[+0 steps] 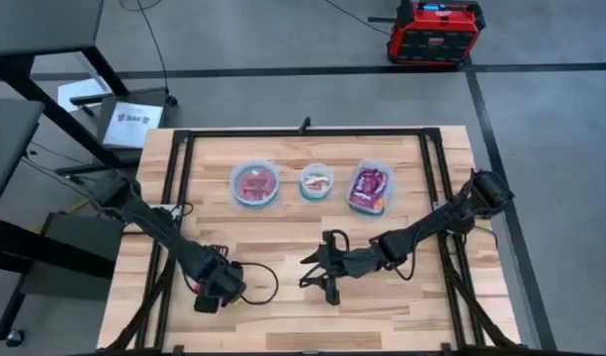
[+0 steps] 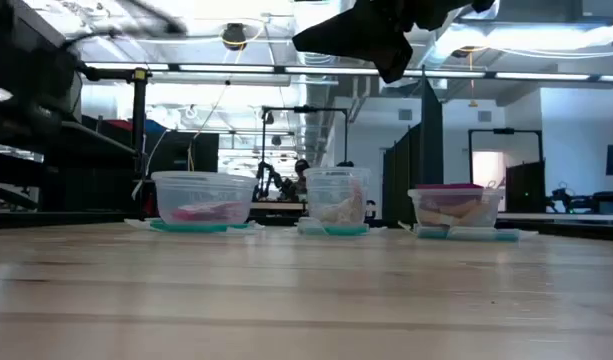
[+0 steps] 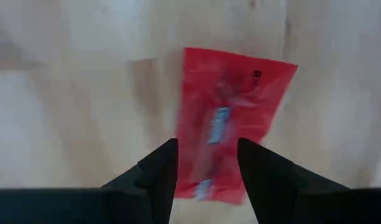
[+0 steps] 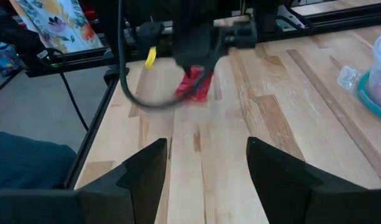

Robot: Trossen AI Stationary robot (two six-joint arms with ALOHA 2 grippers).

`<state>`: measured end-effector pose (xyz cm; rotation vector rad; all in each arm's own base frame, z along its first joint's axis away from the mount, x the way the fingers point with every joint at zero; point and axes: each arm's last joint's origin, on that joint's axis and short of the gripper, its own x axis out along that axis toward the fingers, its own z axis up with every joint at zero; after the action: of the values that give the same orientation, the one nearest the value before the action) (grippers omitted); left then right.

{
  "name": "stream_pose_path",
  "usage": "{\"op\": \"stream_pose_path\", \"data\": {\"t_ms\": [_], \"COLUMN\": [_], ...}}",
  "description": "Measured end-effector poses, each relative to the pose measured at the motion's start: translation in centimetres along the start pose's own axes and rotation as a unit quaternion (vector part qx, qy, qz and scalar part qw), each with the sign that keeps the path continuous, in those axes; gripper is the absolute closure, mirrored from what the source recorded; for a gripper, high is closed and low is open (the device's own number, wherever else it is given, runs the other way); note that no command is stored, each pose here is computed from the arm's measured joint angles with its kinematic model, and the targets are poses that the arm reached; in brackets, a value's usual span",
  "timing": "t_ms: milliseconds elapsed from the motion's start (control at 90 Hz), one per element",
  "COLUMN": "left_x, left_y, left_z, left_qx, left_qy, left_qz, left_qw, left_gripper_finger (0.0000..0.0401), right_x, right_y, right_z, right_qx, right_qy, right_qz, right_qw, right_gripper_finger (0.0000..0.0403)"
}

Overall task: Sort candy
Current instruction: Put the red candy into the top right transparent bin

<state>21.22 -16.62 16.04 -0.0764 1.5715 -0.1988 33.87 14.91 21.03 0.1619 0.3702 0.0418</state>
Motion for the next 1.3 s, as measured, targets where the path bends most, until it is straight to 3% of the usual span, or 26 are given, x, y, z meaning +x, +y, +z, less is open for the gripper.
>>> {"op": "stream_pose_path", "data": {"t_ms": [300, 378, 478, 533, 622, 789, 922, 1044, 1300], "left_x": [3.7, 3.9, 3.8, 3.5, 2.2, -3.5, -8.5, -12.8, -16.9], "left_y": [0.3, 0.4, 0.6, 0.7, 0.7, 1.9, 4.9, 9.1, 19.2], "left_z": [0.5, 0.5, 0.6, 0.7, 1.4, 2.8, 3.0, 2.5, 1.9], "left_qx": [-0.021, -0.016, -0.015, -0.011, -0.006, 0.006, -0.013, -0.045, -0.126], "left_qy": [0.07, 0.078, 0.086, 0.085, 0.066, -0.015, -0.089, -0.175, -0.251], "left_qz": [0.041, 0.043, 0.043, 0.043, 0.041, 0.115, 0.151, 0.187, 0.216], "left_qw": [0.996, 0.996, 0.995, 0.995, 0.997, 0.993, 0.984, 0.966, 0.935], "left_gripper_finger": [0.0259, 0.0286, 0.0352, 0.038, 0.0386, 0.0397, 0.0399, 0.04, 0.04], "right_x": [0.0, 0.0, 0.0, 0.1, 0.1, 0.1, 0.1, 0.1, 0.1], "right_y": [-0.1, -0.1, -0.2, -0.3, -0.3, -0.3, -0.3, -0.3, -0.5], "right_z": [-0.2, -0.3, -0.3, -0.3, -0.3, -0.3, -0.4, -0.4, -0.7], "right_qx": [-0.005, -0.005, -0.005, -0.005, -0.005, -0.006, -0.007, -0.007, -0.011], "right_qy": [0.013, 0.013, 0.015, 0.016, 0.016, 0.019, 0.022, 0.023, 0.036], "right_qz": [-0.005, -0.005, -0.007, -0.008, -0.009, -0.01, -0.011, -0.011, -0.016], "right_qw": [1.0, 1.0, 1.0, 1.0, 1.0, 1.0, 1.0, 1.0, 0.999], "right_gripper_finger": [0.0198, 0.0198, 0.0198, 0.0198, 0.0198, 0.0198, 0.0198, 0.0198, 0.0198]}}
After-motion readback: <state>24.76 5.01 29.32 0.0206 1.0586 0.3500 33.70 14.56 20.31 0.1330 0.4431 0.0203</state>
